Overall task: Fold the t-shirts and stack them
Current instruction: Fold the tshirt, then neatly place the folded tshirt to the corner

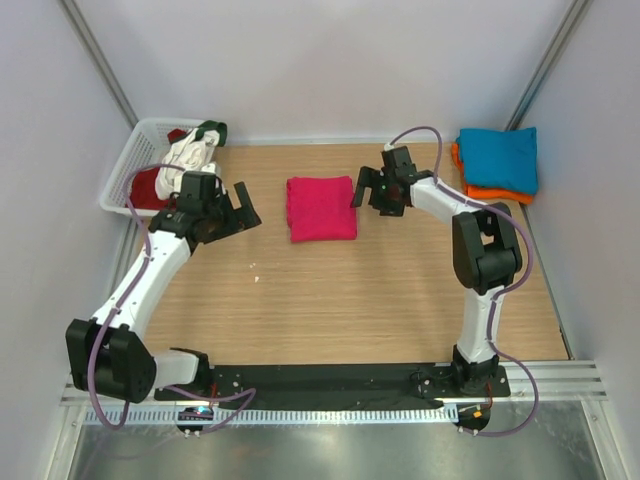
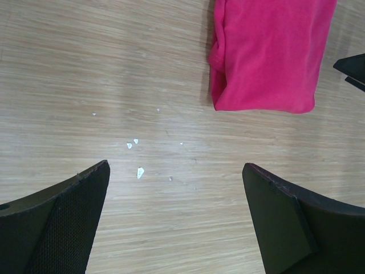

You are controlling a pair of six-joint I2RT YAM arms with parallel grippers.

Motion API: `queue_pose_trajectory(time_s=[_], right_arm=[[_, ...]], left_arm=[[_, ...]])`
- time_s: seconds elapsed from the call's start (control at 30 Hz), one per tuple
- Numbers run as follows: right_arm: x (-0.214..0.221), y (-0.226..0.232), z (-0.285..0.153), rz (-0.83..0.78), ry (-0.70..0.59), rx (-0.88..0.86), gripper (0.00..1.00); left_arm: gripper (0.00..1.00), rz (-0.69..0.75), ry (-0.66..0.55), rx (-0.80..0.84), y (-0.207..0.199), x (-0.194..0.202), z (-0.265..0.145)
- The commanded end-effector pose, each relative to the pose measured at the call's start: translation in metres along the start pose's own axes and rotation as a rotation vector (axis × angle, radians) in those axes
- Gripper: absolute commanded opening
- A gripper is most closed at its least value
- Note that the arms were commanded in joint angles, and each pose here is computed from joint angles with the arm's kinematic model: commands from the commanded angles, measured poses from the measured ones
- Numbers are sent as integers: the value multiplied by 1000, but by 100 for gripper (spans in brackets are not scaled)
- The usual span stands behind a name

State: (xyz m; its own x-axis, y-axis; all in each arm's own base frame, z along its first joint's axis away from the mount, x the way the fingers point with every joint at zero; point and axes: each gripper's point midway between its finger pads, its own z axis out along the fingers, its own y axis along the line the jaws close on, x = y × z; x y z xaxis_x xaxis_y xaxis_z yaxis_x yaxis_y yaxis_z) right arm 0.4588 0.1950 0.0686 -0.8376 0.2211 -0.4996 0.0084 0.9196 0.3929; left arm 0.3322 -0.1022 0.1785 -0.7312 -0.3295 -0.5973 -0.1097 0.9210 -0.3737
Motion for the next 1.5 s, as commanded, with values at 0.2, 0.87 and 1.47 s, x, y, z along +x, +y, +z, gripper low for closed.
queue_pose_trajectory(time_s=[0.2,0.87,1.47], right_arm=[[-10,27,20,-15,-72,-104,100],[34,28,72,-29,48,-98,26],[-123,-116,-34,-314,-95,421,1]], left_arm=[[99,42,-49,-13,7,-2,-13],[100,82,-55,-30,12,-1,-18],[99,90,-48,-83,17,-14,3]])
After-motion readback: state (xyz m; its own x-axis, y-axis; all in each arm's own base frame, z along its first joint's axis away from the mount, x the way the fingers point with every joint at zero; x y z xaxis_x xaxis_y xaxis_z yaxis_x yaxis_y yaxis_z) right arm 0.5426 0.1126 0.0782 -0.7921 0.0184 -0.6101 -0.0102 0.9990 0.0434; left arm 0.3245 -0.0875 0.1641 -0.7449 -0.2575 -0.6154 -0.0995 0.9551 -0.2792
